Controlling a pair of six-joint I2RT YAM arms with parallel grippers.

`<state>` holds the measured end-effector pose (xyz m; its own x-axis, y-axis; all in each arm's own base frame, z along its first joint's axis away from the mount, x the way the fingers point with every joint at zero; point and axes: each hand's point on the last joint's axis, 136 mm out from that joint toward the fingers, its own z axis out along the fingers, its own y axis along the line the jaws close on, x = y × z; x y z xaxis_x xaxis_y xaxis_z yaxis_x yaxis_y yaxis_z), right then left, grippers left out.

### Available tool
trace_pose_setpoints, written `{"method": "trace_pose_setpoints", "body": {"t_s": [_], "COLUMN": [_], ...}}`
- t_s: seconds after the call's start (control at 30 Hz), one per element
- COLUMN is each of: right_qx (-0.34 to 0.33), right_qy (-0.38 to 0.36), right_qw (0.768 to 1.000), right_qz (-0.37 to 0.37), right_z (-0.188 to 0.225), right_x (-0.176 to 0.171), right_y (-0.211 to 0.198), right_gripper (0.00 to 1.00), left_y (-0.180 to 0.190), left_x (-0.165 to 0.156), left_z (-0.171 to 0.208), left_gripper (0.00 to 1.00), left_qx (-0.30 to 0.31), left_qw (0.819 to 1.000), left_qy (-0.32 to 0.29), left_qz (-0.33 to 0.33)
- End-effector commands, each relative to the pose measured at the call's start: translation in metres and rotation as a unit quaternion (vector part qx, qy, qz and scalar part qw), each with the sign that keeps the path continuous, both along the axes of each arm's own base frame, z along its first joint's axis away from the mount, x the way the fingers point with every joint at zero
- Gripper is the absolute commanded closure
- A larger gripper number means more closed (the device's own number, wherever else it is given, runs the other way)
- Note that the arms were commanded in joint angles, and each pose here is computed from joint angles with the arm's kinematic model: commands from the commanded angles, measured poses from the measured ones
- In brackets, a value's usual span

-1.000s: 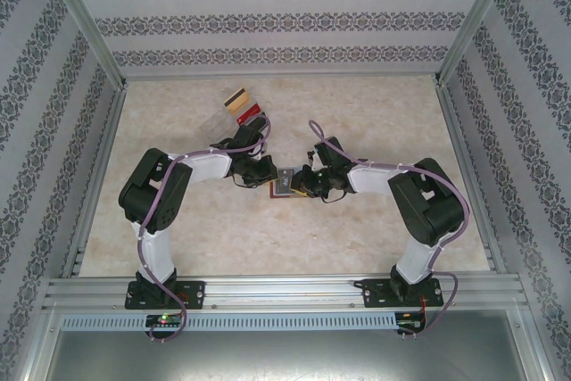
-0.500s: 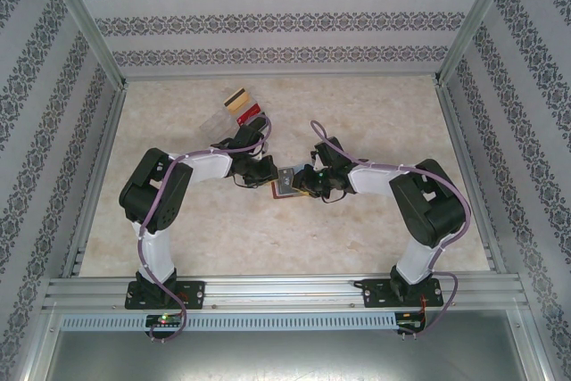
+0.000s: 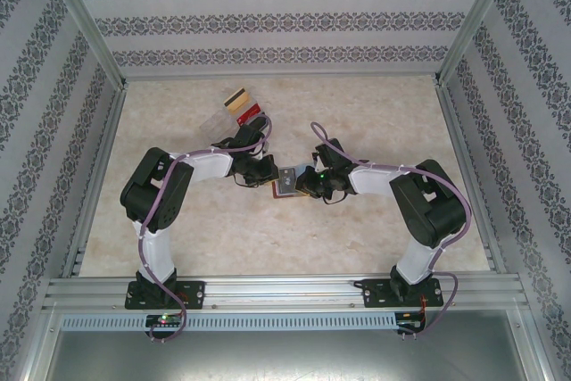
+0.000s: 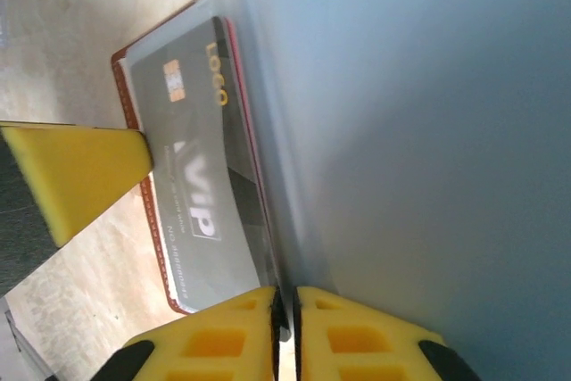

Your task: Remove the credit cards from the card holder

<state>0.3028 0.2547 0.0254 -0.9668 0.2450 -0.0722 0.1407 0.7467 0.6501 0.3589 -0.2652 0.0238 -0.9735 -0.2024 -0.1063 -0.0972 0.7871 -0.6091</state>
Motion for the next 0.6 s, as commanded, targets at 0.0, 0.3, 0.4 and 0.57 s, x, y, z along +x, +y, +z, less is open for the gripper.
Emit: {"method": "trace_pose_setpoints", "body": {"t_s": [0.0, 0.3, 0.4, 0.57], "right_qx": [0.012, 0.04, 0.058, 0.064], "right_qy": [-0.004, -0.021, -0.027, -0.034], "right_qw": [1.0, 0.999, 0.998, 0.997], "right_qz": [0.019, 0.03, 0.027, 0.016], "right_z": [0.002, 0.014, 0.017, 0.019], "right_x": [-0.007, -0.004, -0.003, -0.001], "right_y": [0.007, 0.014, 0.017, 0.015], "right_gripper": [0.86, 0.81, 0.81, 0.83], "left_y": [0.024, 0.023, 0.023, 0.024], "left_x": [-0.034, -0.035, -0.035, -0.035], "left_z": [-0.049, -0.051, -0.051, -0.053], "left_gripper": [0.93, 0.93, 0.93, 0.93], "left_qx": [0.074, 0.069, 0.069, 0.072], "left_qw": [0.994, 0.995, 0.995, 0.994], "left_qy": [0.076, 0.078, 0.078, 0.078], "left_qz": [0.0, 0.003, 0.004, 0.005]}}
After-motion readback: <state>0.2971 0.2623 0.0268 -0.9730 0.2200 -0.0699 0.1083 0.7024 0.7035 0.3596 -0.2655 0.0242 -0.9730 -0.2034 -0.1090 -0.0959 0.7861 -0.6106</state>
